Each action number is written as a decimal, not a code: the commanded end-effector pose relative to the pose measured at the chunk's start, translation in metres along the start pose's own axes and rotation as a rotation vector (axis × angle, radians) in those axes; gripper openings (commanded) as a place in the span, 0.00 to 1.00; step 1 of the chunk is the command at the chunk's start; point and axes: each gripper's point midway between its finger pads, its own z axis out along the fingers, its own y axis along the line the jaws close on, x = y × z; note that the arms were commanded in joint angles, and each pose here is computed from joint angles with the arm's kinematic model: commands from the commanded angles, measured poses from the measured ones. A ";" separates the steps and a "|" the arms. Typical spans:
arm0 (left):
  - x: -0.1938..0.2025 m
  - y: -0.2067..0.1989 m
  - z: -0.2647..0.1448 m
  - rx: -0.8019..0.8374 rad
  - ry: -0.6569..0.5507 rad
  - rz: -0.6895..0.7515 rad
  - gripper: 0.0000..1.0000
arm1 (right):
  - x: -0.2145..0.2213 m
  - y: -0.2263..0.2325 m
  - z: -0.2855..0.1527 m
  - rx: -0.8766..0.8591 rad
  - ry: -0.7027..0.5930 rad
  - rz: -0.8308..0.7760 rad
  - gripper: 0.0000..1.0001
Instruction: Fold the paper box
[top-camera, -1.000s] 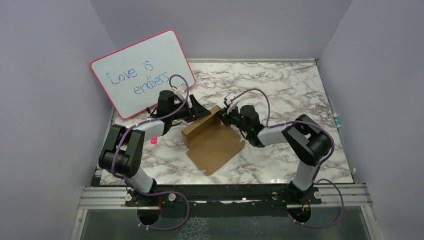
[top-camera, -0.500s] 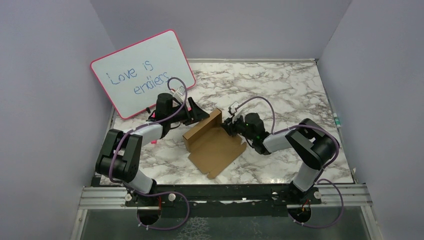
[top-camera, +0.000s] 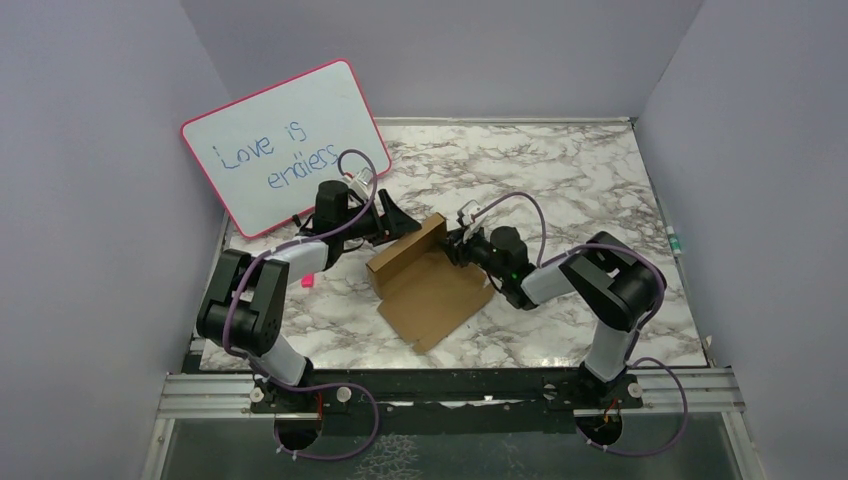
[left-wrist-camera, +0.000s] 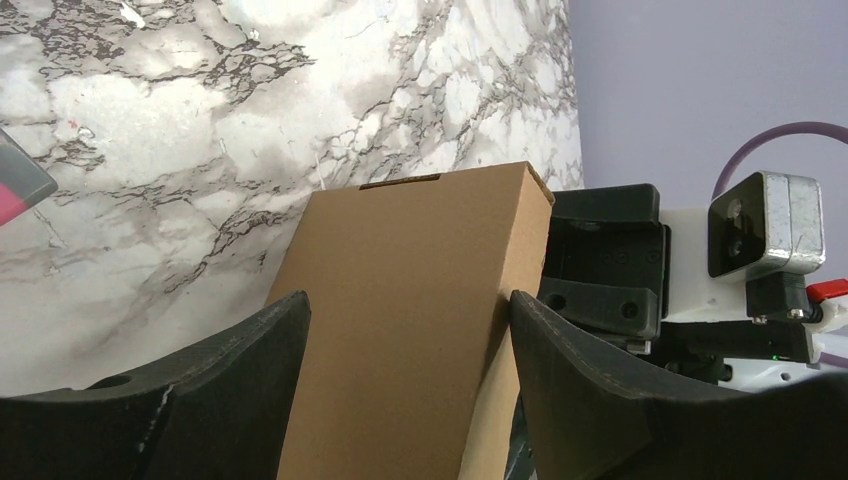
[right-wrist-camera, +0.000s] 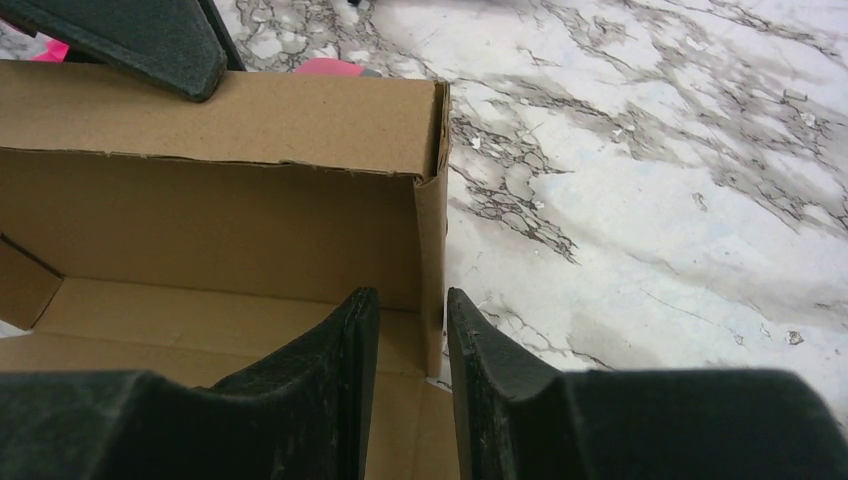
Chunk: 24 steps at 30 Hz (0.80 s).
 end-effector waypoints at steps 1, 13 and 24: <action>-0.003 0.005 0.004 -0.008 0.008 0.016 0.73 | -0.013 -0.006 0.008 0.040 -0.064 -0.007 0.34; 0.006 0.007 0.006 -0.007 0.032 0.008 0.73 | -0.021 -0.017 0.014 0.098 -0.102 0.010 0.18; 0.024 -0.011 0.003 0.040 0.055 0.013 0.73 | -0.017 -0.035 0.006 0.257 -0.087 0.059 0.11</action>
